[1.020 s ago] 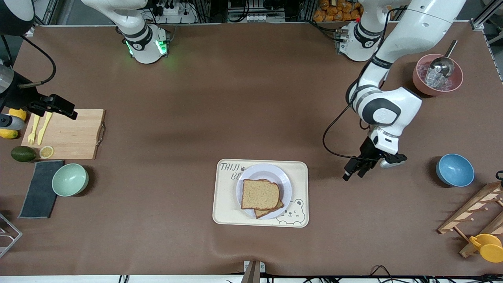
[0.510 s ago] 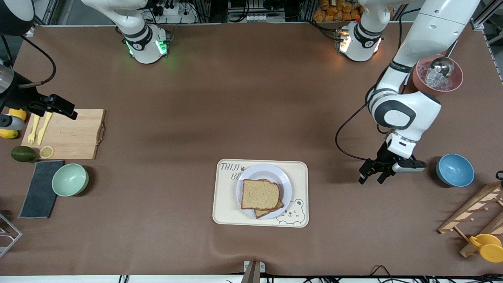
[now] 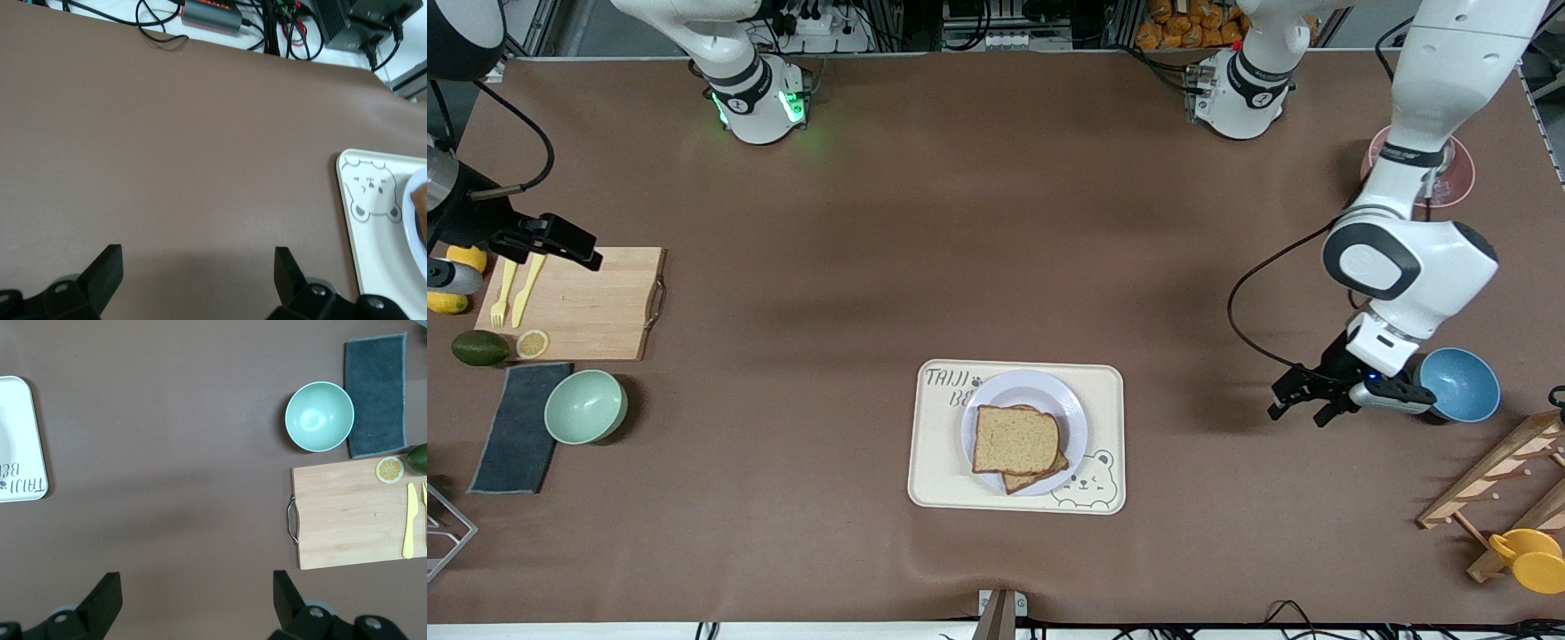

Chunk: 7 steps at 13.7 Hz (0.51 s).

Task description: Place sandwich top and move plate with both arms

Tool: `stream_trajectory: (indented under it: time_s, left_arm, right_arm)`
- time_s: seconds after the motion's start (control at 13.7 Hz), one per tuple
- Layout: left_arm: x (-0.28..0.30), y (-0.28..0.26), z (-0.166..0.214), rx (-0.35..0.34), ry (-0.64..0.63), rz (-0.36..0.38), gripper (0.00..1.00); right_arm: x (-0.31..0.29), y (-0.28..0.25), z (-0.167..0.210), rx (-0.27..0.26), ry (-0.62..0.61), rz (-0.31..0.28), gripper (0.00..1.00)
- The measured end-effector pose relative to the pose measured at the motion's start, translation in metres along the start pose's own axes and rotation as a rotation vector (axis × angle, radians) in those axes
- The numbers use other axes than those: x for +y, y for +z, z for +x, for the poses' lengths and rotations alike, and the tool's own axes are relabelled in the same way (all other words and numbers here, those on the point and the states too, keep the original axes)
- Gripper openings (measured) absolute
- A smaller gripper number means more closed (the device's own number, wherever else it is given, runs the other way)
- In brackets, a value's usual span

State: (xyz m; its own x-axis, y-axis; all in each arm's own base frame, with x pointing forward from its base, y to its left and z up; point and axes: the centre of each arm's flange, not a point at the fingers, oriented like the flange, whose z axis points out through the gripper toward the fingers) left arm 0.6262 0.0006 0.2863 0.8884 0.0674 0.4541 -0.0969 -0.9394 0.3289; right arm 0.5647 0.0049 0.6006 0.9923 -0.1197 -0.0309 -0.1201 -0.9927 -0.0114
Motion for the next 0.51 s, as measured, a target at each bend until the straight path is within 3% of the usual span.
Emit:
stream_trajectory:
  time_s: [0.51]
  left_arm:
    - [-0.01, -0.06, 0.036, -0.222, 0.1, 0.101, 1.0]
  right_arm:
    - [0.0, 0.0, 0.0, 0.0, 0.0, 0.0, 1.0]
